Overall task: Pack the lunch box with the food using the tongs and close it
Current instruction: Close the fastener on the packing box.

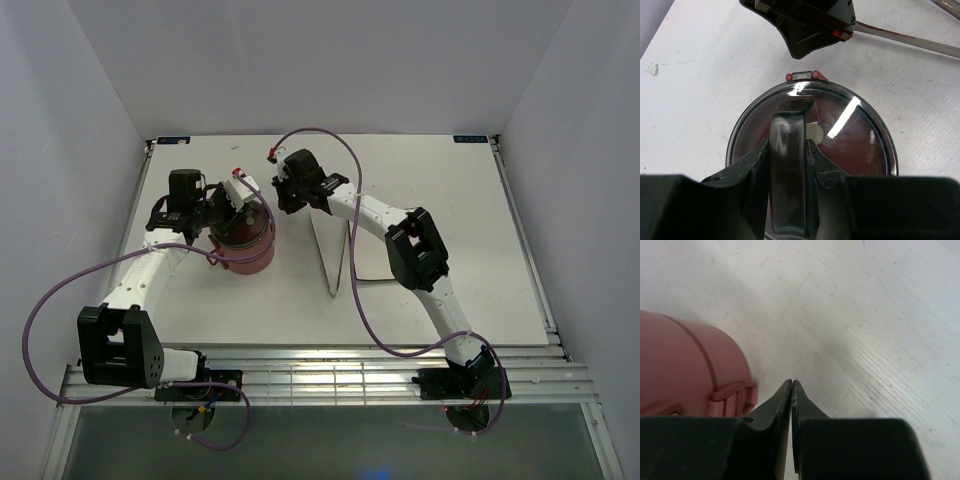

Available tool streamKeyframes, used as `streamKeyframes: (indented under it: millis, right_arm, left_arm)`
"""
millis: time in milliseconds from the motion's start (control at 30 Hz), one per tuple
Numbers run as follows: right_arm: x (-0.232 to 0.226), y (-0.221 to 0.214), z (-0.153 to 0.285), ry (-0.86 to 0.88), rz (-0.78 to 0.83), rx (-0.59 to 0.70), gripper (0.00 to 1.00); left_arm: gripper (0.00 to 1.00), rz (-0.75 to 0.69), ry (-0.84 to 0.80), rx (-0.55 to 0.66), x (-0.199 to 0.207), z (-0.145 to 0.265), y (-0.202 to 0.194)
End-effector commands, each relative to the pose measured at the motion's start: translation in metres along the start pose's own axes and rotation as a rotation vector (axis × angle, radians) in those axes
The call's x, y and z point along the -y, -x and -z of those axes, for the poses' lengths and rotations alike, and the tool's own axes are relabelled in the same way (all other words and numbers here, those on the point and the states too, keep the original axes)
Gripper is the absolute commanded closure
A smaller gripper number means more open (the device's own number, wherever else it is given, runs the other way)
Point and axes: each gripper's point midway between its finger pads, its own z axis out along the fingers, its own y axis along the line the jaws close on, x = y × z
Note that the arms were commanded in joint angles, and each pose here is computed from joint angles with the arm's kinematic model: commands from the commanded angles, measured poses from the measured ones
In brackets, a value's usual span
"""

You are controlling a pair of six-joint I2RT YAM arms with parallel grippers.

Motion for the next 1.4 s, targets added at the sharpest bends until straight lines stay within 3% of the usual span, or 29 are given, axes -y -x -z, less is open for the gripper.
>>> streamKeyframes:
  millis: [0,133,267,367,500,867,1133,1367]
  right_arm:
    - [-0.033,0.001,-0.004,0.094,0.022,-0.008,0.92]
    - [-0.081,-0.004,0.0,0.238,0.035,-0.033,0.92]
    - [-0.135,-0.016,0.025,0.488,0.022,-0.066,0.92]
    - [-0.136,-0.001,0.041,0.523,-0.027,-0.013,0.92]
    - [-0.116,-0.001,0.043,0.468,-0.078,-0.017,0.92]
    - [0.003,0.013,0.026,0.004,-0.031,0.049,0.92]
    - [-0.004,0.005,0.006,0.042,-0.02,0.011,0.92]
    - [-0.068,-0.023,-0.006,0.152,0.038,-0.114,0.92]
  left_arm:
    - [1.0,0.113,-0.164,-0.119,0.051,-0.003,-0.04]
    - [1.0,0.115,-0.162,-0.122,0.052,-0.003,-0.041]
    - [1.0,0.115,-0.166,-0.117,0.052,-0.004,-0.04]
    - [1.0,0.116,-0.166,-0.115,0.051,-0.004,-0.04]
    - [1.0,0.116,-0.17,-0.114,0.053,-0.004,-0.039]
    - [1.0,0.124,-0.171,-0.147,0.058,-0.006,-0.048]
    - [1.0,0.126,-0.178,-0.157,0.059,-0.008,-0.053]
    - [1.0,0.126,-0.181,-0.158,0.059,-0.009,-0.053]
